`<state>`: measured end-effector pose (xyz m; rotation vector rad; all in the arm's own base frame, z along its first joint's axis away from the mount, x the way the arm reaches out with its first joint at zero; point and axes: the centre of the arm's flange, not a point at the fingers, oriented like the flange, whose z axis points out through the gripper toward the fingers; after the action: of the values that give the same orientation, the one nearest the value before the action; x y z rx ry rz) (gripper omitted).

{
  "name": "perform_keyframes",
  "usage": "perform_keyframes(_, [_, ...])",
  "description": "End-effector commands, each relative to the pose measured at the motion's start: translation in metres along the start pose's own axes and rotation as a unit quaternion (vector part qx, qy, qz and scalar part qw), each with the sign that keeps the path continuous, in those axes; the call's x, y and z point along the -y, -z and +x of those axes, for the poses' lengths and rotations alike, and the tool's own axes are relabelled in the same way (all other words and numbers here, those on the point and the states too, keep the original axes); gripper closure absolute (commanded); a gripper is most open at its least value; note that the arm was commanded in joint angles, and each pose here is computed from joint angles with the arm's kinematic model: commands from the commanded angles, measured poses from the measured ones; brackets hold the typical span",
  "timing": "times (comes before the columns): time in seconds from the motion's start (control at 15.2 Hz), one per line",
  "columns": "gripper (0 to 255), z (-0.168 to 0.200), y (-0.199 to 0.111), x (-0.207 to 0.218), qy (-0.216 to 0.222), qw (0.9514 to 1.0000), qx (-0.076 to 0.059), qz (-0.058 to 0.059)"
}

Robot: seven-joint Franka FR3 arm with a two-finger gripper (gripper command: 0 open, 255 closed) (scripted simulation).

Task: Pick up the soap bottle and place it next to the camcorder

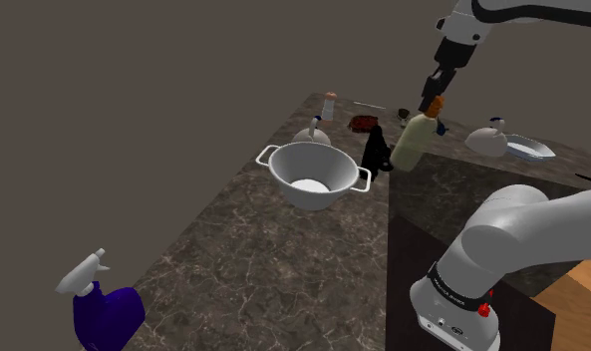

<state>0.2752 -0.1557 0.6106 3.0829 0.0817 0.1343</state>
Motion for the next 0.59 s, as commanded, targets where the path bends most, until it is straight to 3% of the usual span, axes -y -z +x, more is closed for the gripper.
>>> perform_keyframes(0.0, [255, -0.001, -0.011, 0.001, 0.000, 1.0000, 0.000, 0.000])
perform_keyframes(0.53, [255, -0.005, -0.053, 0.003, 0.000, 1.0000, 0.000, 0.000])
